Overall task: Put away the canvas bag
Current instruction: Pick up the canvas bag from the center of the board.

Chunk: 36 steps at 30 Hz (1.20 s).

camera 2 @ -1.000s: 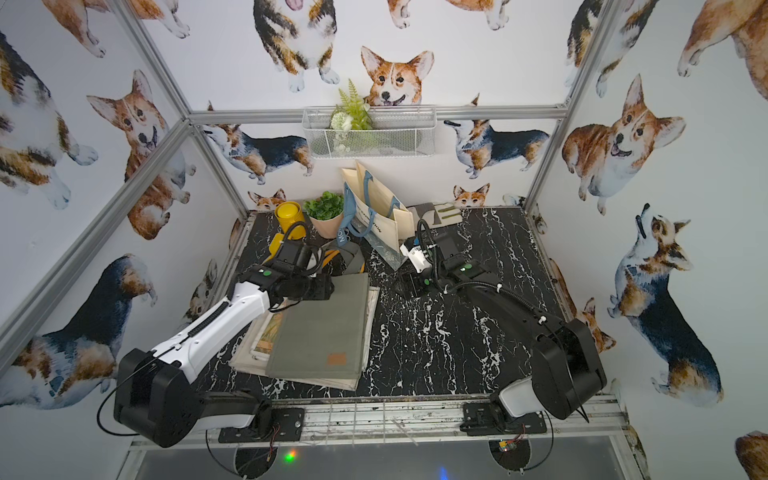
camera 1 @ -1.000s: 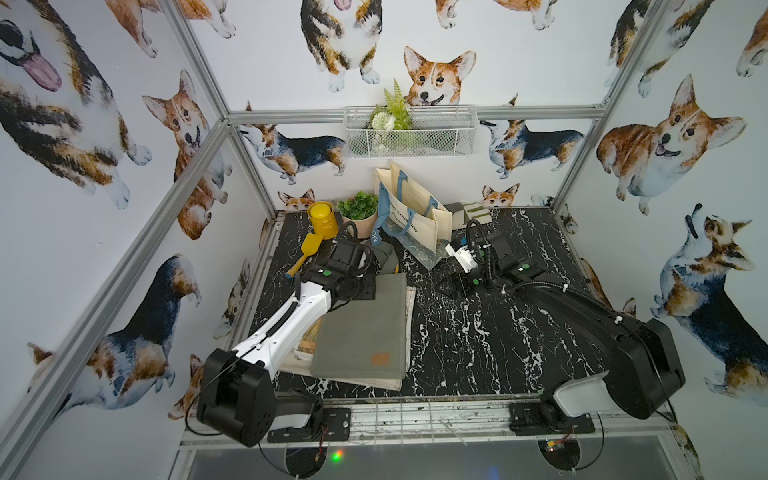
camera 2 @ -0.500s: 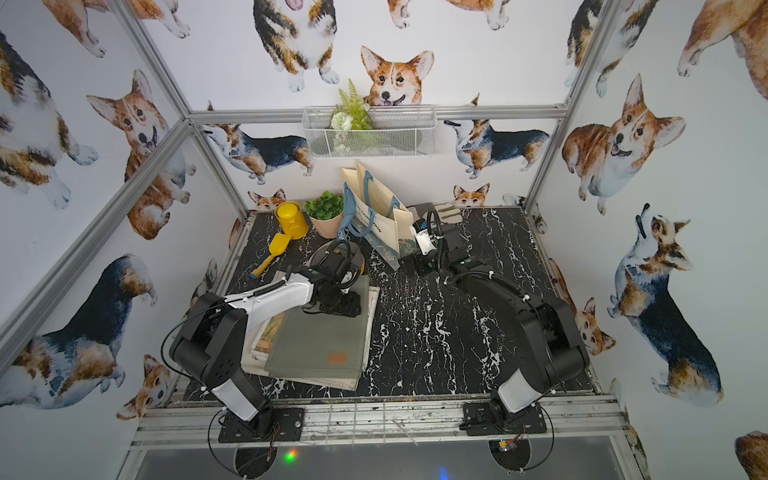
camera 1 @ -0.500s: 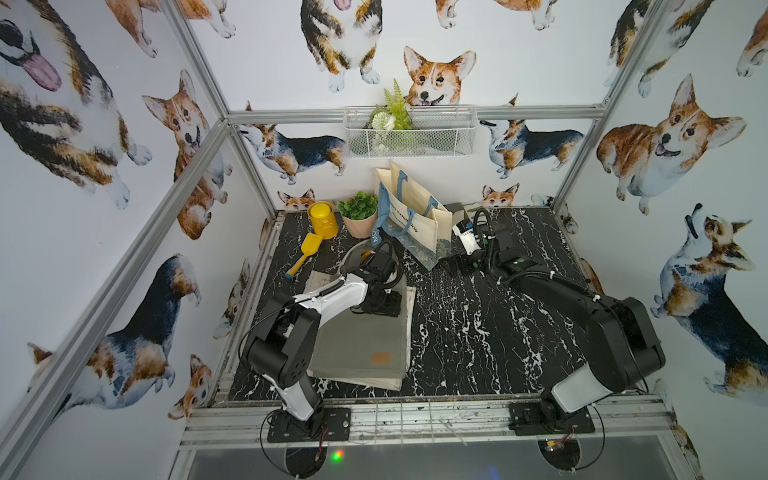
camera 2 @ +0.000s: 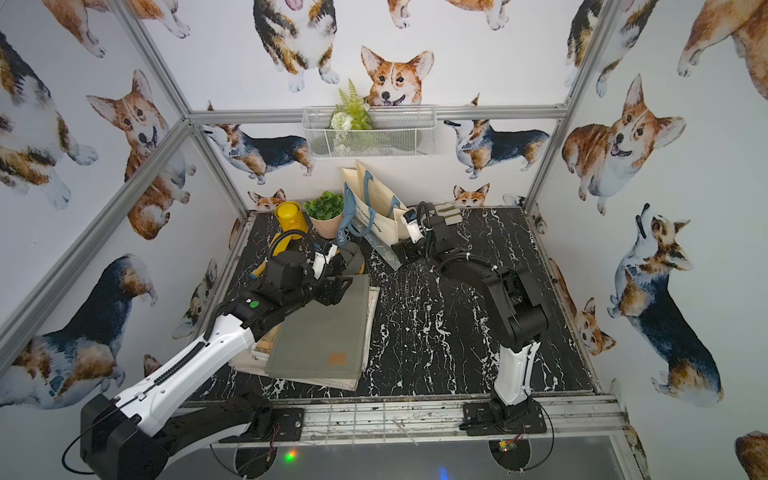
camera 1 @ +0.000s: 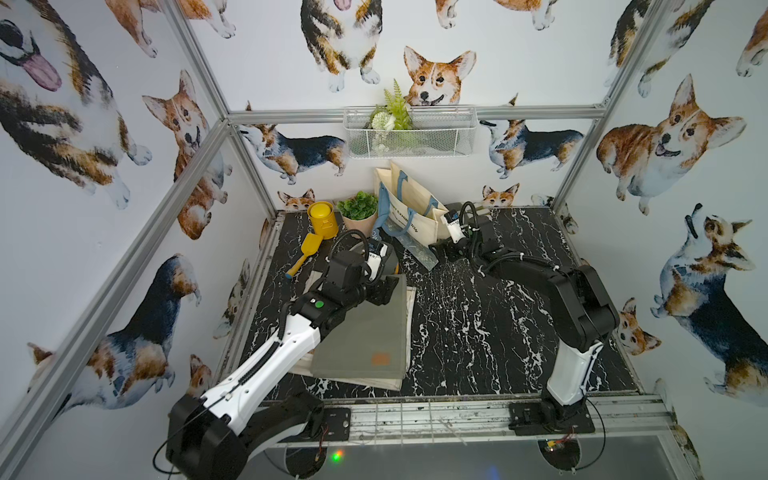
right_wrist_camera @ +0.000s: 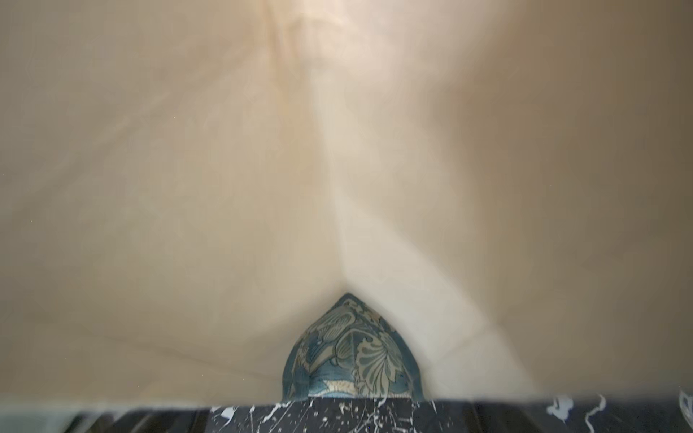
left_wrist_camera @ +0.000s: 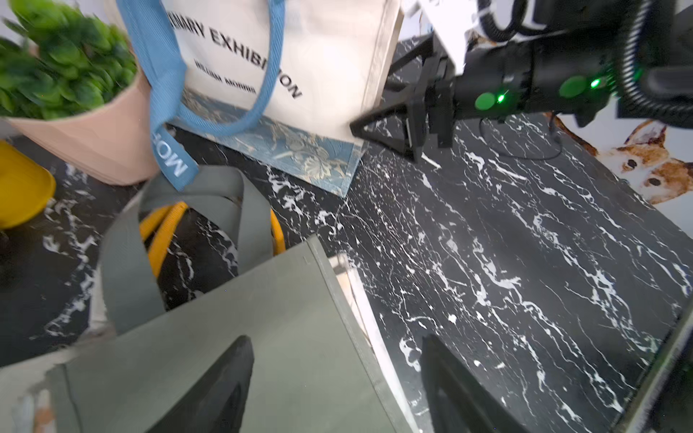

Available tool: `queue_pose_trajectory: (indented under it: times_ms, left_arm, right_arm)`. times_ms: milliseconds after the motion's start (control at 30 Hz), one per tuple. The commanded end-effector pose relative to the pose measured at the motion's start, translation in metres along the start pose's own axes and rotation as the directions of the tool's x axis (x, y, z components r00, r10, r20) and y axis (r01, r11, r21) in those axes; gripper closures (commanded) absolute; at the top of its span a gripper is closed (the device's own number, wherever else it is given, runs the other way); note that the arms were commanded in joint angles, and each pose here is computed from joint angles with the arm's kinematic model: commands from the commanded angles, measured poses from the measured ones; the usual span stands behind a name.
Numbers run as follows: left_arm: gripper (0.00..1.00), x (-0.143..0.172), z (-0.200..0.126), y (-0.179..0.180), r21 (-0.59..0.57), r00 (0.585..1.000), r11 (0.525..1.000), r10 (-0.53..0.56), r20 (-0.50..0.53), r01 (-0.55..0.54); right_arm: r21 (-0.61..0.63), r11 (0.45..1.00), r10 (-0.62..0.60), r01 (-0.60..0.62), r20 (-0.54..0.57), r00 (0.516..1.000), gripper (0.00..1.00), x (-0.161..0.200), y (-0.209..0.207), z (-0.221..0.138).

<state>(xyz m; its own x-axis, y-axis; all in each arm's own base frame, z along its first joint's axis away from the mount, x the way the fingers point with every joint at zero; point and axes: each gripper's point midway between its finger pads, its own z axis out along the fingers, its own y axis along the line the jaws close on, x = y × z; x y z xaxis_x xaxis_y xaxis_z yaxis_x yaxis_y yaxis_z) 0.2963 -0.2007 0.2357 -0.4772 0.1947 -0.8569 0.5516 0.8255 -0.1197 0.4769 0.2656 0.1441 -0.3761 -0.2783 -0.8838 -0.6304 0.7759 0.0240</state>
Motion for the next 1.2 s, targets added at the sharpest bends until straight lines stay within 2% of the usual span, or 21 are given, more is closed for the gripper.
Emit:
queue_pose_trajectory:
  times_ms: [0, 100, 167, 200, 233, 267, 467, 667, 767, 933, 1000, 1167]
  left_arm:
    - [0.26, -0.038, -0.02, 0.009, -0.072, 0.978, 0.992, 0.115, 0.172, -0.104]
    - [0.25, -0.047, -0.033, 0.01, -0.091, 0.965, 0.986, 0.155, 0.213, -0.139]
    - [0.25, -0.053, -0.039, 0.012, -0.109, 0.957, 0.983, 0.167, 0.238, -0.145]
    - [0.25, -0.04, -0.033, 0.015, -0.11, 0.962, 0.983, 0.171, 0.213, -0.15]
    - [0.25, -0.04, -0.034, 0.015, -0.113, 0.96, 0.981, 0.177, 0.219, -0.156]
    - [0.25, -0.041, -0.033, 0.014, -0.112, 0.956, 0.979, 0.19, 0.224, -0.168]
    - [0.25, -0.05, -0.029, 0.008, -0.092, 0.941, 0.97, 0.241, 0.236, -0.226]
    - [0.25, -0.073, -0.031, -0.003, -0.055, 0.921, 0.961, 0.274, 0.276, -0.269]
    - [0.25, -0.083, -0.032, -0.013, -0.026, 0.898, 0.941, 0.329, 0.294, -0.336]
    - [0.24, -0.105, -0.038, -0.036, 0.009, 0.816, 0.868, 0.463, 0.345, -0.497]
    - [0.24, -0.112, -0.039, -0.046, 0.019, 0.779, 0.826, 0.524, 0.346, -0.564]
    - [0.23, -0.136, -0.039, -0.07, 0.022, 0.68, 0.726, 0.632, 0.373, -0.687]
  right_arm:
    - [0.006, 0.997, -0.075, 0.074, 0.138, 0.988, 0.02, -0.027, -0.003, 0.013]
    - [-0.042, 0.995, -0.075, 0.085, 0.198, 0.977, 0.1, -0.029, 0.006, 0.013]
    - [-0.047, 0.995, -0.069, 0.083, 0.245, 0.967, 0.21, -0.031, 0.008, 0.01]
    - [-0.052, 0.995, -0.064, 0.08, 0.268, 0.961, 0.32, -0.032, 0.01, 0.008]
    - [-0.051, 0.996, -0.06, 0.077, 0.28, 0.958, 0.44, -0.033, 0.01, 0.007]
    - [-0.045, 0.997, -0.053, 0.069, 0.289, 0.956, 0.6, -0.034, 0.009, 0.005]
    - [0.003, 0.994, -0.104, 0.109, 0.312, 0.944, 1.0, -0.042, 0.006, -0.007]
    - [0.055, 0.982, -0.188, 0.18, 0.329, 0.925, 1.0, -0.055, 0.008, -0.038]
    - [0.06, 0.973, -0.232, 0.224, 0.299, 0.926, 1.0, -0.056, 0.013, -0.063]
    - [-0.044, 0.953, -0.291, 0.3, 0.147, 0.945, 1.0, -0.044, 0.037, -0.116]
    - [-0.076, 0.957, -0.274, 0.281, 0.094, 0.957, 1.0, -0.042, 0.041, -0.142]
    - [-0.09, 0.96, -0.261, 0.265, 0.047, 0.964, 1.0, -0.041, 0.048, -0.2]
